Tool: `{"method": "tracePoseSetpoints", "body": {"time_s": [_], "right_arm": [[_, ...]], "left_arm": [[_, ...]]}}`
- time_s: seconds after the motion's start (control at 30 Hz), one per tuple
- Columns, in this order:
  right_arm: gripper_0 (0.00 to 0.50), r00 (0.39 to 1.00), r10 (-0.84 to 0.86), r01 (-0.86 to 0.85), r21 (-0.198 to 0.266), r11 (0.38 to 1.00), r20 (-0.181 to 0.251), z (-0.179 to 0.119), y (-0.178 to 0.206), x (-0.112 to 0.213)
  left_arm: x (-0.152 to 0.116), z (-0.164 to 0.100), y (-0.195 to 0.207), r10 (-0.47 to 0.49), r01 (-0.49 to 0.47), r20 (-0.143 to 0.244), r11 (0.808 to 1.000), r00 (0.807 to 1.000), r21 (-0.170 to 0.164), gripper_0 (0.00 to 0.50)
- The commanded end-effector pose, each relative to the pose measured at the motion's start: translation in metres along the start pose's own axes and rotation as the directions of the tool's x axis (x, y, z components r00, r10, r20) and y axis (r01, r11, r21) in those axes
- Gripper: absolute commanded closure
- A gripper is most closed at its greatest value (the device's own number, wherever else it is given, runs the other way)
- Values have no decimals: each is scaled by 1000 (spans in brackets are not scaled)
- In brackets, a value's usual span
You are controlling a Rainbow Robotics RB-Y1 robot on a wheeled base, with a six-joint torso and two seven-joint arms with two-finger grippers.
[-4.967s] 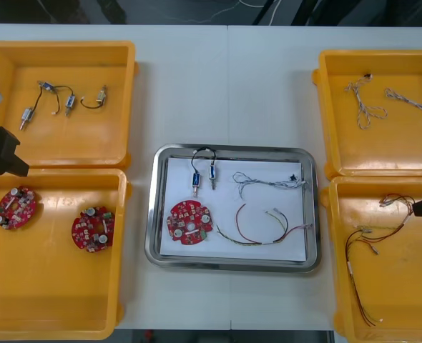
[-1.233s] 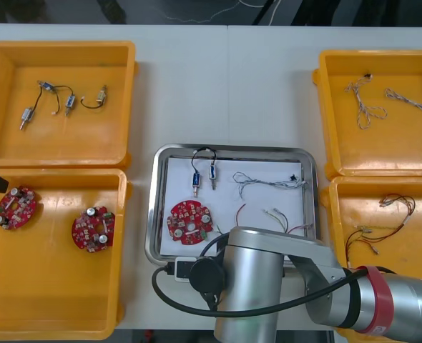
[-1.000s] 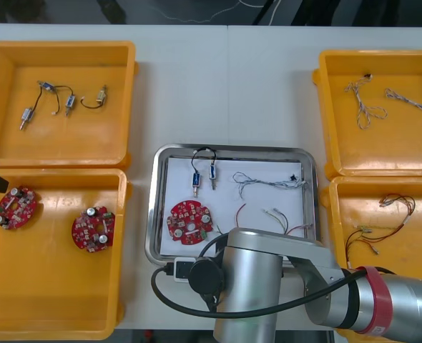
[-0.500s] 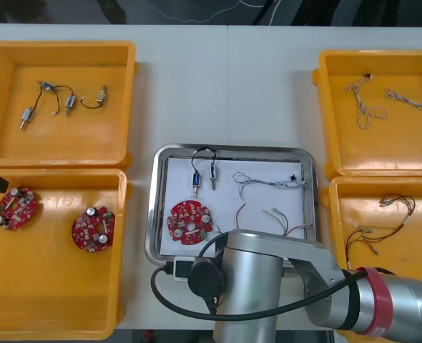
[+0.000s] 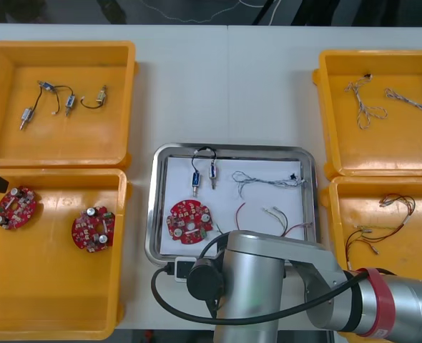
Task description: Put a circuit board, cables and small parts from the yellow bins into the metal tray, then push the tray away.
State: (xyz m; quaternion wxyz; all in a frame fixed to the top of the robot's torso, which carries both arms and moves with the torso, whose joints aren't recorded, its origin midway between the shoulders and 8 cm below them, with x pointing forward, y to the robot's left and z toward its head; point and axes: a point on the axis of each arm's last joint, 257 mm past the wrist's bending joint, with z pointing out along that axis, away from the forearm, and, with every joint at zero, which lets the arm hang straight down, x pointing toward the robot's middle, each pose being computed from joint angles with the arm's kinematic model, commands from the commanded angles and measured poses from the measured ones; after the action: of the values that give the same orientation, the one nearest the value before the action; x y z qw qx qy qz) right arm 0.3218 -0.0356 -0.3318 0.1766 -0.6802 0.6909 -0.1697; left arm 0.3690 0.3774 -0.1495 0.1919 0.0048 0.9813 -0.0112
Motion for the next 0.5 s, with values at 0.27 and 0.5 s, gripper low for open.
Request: {"method": "tracePoseSetpoints", "body": {"time_s": [0.27, 0.5], "right_arm": [[484, 998, -40, 39, 12, 999, 57, -16, 7, -18], [500, 997, -49, 47, 43, 998, 55, -17, -6, -16]], "left_arm": [[0, -5, 0, 4, -4, 23, 1000, 1000, -3, 0], [0, -5, 0, 4, -4, 23, 1000, 1000, -3, 0]]}}
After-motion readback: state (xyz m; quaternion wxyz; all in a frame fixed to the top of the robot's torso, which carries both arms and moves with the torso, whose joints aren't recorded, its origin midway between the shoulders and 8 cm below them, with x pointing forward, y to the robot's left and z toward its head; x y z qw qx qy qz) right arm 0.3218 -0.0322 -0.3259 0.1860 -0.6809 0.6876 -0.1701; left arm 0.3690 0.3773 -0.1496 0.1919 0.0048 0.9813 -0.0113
